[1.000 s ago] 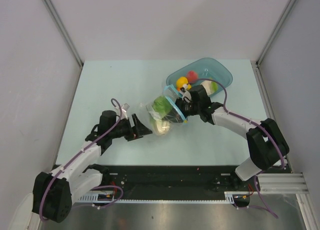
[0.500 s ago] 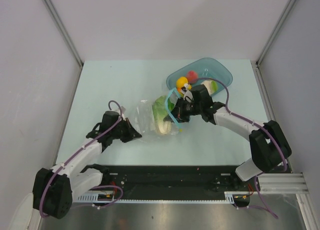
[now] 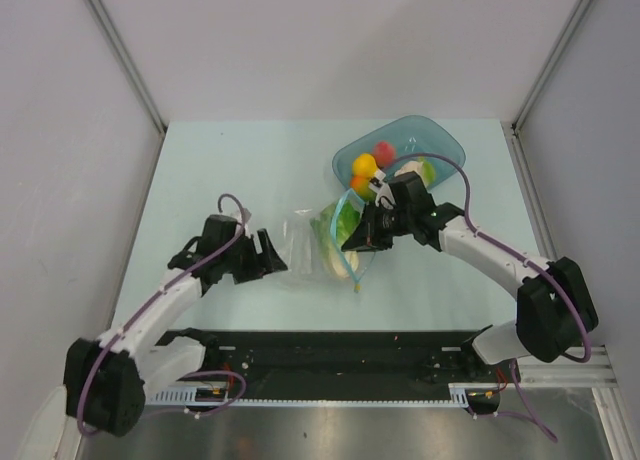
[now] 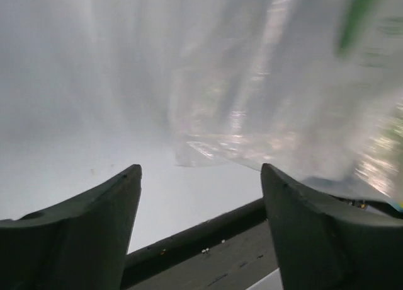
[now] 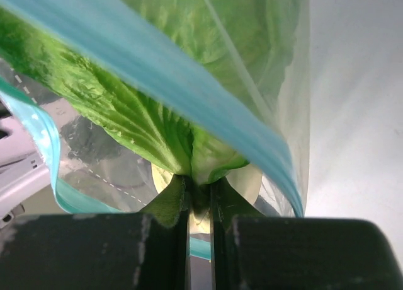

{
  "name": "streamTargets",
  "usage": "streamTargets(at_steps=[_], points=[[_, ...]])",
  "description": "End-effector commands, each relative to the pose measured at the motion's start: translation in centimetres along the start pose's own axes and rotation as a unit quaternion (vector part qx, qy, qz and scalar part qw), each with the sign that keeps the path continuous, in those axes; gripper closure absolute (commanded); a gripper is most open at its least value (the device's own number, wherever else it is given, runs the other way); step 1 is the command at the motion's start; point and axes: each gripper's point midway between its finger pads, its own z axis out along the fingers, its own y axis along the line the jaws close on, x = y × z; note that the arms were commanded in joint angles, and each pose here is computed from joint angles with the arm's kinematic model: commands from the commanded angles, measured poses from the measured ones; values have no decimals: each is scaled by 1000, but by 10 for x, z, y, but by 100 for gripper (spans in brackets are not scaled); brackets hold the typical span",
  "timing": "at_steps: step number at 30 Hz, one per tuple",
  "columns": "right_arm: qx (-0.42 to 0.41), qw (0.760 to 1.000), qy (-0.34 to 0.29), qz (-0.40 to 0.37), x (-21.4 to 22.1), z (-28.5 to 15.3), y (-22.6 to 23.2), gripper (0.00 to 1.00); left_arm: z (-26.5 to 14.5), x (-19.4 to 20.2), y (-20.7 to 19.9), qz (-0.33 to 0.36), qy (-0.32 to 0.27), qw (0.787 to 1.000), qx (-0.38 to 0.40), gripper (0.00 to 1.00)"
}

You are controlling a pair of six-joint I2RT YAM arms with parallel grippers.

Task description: Open the zip-top bag and remove the fake food

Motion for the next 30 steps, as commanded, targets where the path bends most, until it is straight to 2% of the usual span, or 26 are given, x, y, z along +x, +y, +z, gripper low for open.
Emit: streamTargets(at_steps=[1,4,6,8,12,16,20,23,26,30], points=[[-11,998,-28,-48,-14,-9,28,100,-65,-38,-67,85,-86,987,106,11],[-1,998,-26,-51,-12,-8,30,100,-96,-48,-115,118,-111,968,190,9],[4,999,-25,-47,-13,-9,30,100,-110,-52,-143,144,-123,959,212,8],[9,999,-21,-44,-12,-8,29,100,-111,-60,-164,167,-134,957,197,8],[20,999,-24,-39,-14,-7,31,100,-97,-67,-180,201,-130,961,135,14],[28,998,-26,-42,-15,-6,35,100,-101,-69,-206,237,-149,952,126,13],[37,998,-29,-45,-15,-6,36,100,-85,-66,-212,256,-129,952,102,15],[40,998,-30,-47,-15,-7,38,100,-77,-64,-208,277,-120,951,70,24],[42,997,-32,-48,-16,-10,39,100,-69,-60,-199,301,-105,947,41,50],[44,997,-34,-49,-17,-12,41,100,-63,-52,-191,312,-91,945,40,62]])
